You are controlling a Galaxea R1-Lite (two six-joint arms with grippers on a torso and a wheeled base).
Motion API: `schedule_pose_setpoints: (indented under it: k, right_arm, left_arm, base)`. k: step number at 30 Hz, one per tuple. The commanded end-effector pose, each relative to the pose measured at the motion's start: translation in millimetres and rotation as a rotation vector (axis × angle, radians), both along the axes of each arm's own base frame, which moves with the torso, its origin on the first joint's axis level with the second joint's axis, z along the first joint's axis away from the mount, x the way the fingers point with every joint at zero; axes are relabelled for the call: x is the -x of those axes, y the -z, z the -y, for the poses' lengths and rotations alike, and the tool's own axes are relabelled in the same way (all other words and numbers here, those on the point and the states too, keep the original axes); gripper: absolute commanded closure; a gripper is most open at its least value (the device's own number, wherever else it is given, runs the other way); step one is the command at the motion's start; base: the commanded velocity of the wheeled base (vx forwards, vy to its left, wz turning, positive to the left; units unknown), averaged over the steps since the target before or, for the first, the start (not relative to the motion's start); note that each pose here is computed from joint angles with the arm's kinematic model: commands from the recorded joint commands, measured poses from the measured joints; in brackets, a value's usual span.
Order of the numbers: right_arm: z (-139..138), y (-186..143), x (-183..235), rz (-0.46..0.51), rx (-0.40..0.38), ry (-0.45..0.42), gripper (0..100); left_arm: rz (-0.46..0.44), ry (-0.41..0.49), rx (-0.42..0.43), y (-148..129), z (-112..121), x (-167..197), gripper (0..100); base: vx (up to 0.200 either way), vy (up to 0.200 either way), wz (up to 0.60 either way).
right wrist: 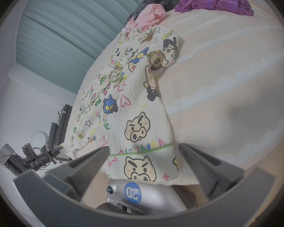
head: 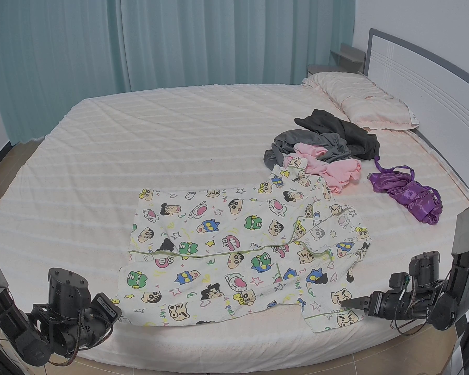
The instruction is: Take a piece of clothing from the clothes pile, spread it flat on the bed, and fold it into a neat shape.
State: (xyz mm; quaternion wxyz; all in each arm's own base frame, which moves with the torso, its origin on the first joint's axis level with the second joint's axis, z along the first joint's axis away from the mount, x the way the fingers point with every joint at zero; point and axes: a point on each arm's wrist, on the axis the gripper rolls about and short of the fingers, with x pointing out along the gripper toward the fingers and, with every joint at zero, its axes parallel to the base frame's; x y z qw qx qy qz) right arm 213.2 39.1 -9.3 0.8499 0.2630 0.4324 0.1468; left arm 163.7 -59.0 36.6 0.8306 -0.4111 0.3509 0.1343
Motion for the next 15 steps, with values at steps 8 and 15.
schedule_pose_setpoints:
  k: [8,15]
  right_arm:
    - [2.6,5.9,17.9,-0.064,0.013,0.006,100]
    - [3.7,-12.9,27.6,-0.070,0.016,0.040,100]
  left_arm:
    - [-0.014,-0.004,-0.009,1.8,-1.8,4.2,100]
    - [0.021,0.011,-0.010,-4.2,-1.2,5.9,100]
  base:
    - [0.000,0.000,0.00]
    - [0.000,0.000,0.00]
